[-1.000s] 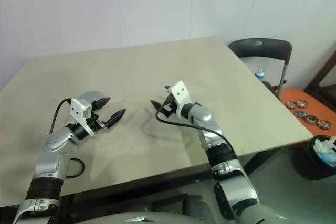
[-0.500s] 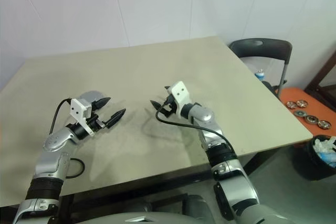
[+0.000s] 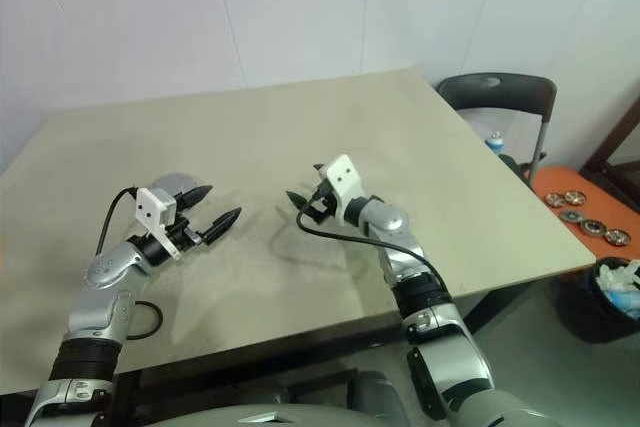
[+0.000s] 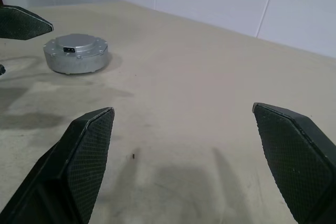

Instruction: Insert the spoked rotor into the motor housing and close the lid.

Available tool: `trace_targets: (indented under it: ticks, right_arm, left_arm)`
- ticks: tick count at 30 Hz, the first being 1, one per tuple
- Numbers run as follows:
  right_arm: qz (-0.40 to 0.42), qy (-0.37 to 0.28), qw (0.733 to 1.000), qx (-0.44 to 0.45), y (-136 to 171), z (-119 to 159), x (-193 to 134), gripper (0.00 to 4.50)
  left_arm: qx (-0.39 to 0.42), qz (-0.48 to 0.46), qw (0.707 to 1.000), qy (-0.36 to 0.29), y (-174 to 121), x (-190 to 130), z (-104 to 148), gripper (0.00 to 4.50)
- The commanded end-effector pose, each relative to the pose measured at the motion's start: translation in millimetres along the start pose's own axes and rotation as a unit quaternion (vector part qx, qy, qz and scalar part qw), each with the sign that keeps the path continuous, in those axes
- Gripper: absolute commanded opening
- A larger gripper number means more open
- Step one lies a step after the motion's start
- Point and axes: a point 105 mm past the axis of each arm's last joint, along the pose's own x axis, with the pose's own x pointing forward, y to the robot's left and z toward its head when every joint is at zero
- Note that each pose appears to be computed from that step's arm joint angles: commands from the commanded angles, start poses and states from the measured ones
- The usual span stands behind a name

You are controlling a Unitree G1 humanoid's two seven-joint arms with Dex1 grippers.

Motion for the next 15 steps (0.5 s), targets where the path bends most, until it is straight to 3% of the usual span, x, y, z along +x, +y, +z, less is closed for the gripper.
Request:
trace_targets:
  ticks: [1,15]
  right_arm:
    - [0.005,-0.029,0.999,-0.024,-0.8,20.3,4.0,4.43]
    - [0.004,-0.027,0.999,-0.026,-0.4,19.5,2.0,4.43]
  left_arm:
    - [0.018,-0.007,1.0,-0.019,-1.0,4.9,13.3,4.5]
    - [0.016,-0.011,1.0,-0.017,-1.5,5.4,11.3,4.5]
